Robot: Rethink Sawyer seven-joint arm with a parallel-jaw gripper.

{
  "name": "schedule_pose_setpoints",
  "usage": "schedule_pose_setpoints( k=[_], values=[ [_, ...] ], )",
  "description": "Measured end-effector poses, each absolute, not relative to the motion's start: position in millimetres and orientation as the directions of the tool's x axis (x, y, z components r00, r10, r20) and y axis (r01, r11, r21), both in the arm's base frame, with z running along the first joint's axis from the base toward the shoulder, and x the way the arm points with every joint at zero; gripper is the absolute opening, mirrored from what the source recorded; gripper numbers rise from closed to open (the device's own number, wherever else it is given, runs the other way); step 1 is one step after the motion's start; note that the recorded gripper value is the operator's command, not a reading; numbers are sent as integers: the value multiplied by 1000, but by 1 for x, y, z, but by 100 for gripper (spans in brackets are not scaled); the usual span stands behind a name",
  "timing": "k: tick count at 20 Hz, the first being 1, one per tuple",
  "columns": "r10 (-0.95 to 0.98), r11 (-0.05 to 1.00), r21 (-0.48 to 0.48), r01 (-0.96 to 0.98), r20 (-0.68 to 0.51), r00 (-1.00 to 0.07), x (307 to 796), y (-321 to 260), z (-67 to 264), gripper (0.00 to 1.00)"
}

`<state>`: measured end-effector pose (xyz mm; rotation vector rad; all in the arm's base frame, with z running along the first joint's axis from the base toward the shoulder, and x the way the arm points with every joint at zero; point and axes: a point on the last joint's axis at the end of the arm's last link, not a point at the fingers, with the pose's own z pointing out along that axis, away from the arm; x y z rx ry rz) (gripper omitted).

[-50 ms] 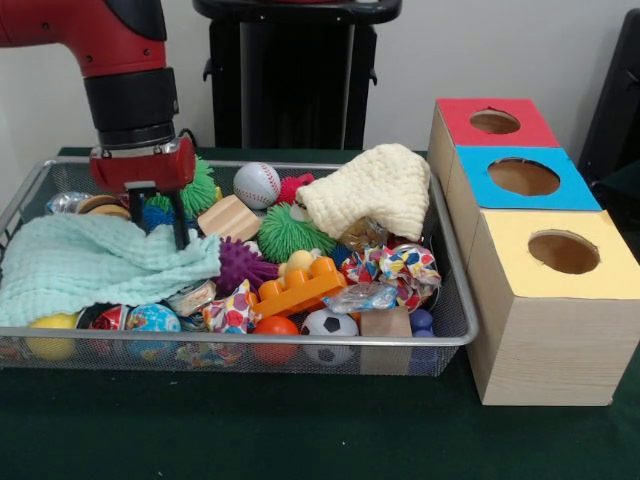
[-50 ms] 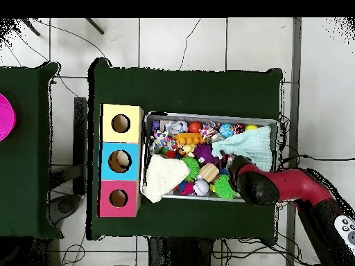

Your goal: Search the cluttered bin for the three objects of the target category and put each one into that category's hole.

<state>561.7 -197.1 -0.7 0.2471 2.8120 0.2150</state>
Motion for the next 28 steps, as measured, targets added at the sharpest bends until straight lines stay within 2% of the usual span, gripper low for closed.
schedule_pose_setpoints(
  k=[12,17,21,24,27,28],
  values=[
    [127,986,143,86,-311,-942,576,-176,7,0],
    [124,988,126,87,-326,-937,582,-180,22,0],
    [155,985,119,121,-336,-929,586,-183,61,0],
    [188,981,108,160,-352,-917,589,-179,112,0],
    [208,977,111,180,-361,-909,592,-174,137,0],
    [230,972,122,199,-367,-901,593,-166,160,0]
  ],
)
